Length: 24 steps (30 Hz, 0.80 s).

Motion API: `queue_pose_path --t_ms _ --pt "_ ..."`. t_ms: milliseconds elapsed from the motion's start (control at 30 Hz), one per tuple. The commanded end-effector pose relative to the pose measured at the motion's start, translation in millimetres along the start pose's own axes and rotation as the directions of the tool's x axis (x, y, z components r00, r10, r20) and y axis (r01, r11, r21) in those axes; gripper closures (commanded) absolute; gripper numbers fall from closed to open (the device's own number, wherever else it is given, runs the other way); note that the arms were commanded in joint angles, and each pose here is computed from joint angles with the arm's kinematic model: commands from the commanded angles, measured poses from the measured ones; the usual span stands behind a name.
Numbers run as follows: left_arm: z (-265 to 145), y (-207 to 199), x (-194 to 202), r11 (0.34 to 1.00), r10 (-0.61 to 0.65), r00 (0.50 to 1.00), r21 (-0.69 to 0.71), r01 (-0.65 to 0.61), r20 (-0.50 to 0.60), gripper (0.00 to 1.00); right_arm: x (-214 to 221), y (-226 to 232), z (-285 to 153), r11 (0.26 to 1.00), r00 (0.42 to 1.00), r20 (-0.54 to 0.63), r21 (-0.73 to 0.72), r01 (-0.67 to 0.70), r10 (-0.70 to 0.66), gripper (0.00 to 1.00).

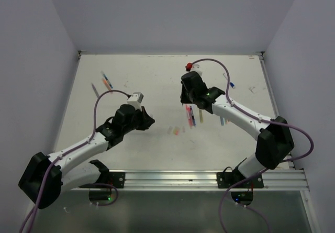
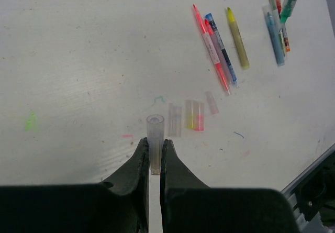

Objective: Open the pen caps

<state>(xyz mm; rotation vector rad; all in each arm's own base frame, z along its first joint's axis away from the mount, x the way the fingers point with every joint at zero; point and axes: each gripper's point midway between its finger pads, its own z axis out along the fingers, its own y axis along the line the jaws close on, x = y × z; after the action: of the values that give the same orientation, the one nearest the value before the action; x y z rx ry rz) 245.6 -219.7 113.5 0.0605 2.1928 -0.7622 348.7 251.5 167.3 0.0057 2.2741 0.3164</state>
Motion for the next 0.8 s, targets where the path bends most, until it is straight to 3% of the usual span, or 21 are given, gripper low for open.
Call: queue_pose_path --t_ms 0,200,667,767 --pt "9.9 -6.7 -11.8 0.999 0.035 0.999 0.014 -0.035 0.02 1.0 10.4 -44.9 4.7 0.996 0.996 -0.084 0.086 0.028 -0.021 1.0" --pt "37.5 -3.9 4.8 0.999 0.038 0.998 0.021 -0.036 -0.054 1.0 32.8 -89.8 17.8 0.987 0.982 -0.183 0.146 0.073 -0.046 1.0" --pt "74.6 4.9 34.7 1.0 0.02 0.987 0.021 -0.016 -0.162 1.0 75.4 -103.2 48.4 0.975 0.943 -0.313 0.152 0.165 -0.111 1.0" --pt "77.1 4.6 36.7 1.0 0.015 0.986 0.025 -0.011 -0.169 0.94 82.6 -104.8 52.3 0.974 0.936 -0.333 0.151 0.172 -0.114 1.0"
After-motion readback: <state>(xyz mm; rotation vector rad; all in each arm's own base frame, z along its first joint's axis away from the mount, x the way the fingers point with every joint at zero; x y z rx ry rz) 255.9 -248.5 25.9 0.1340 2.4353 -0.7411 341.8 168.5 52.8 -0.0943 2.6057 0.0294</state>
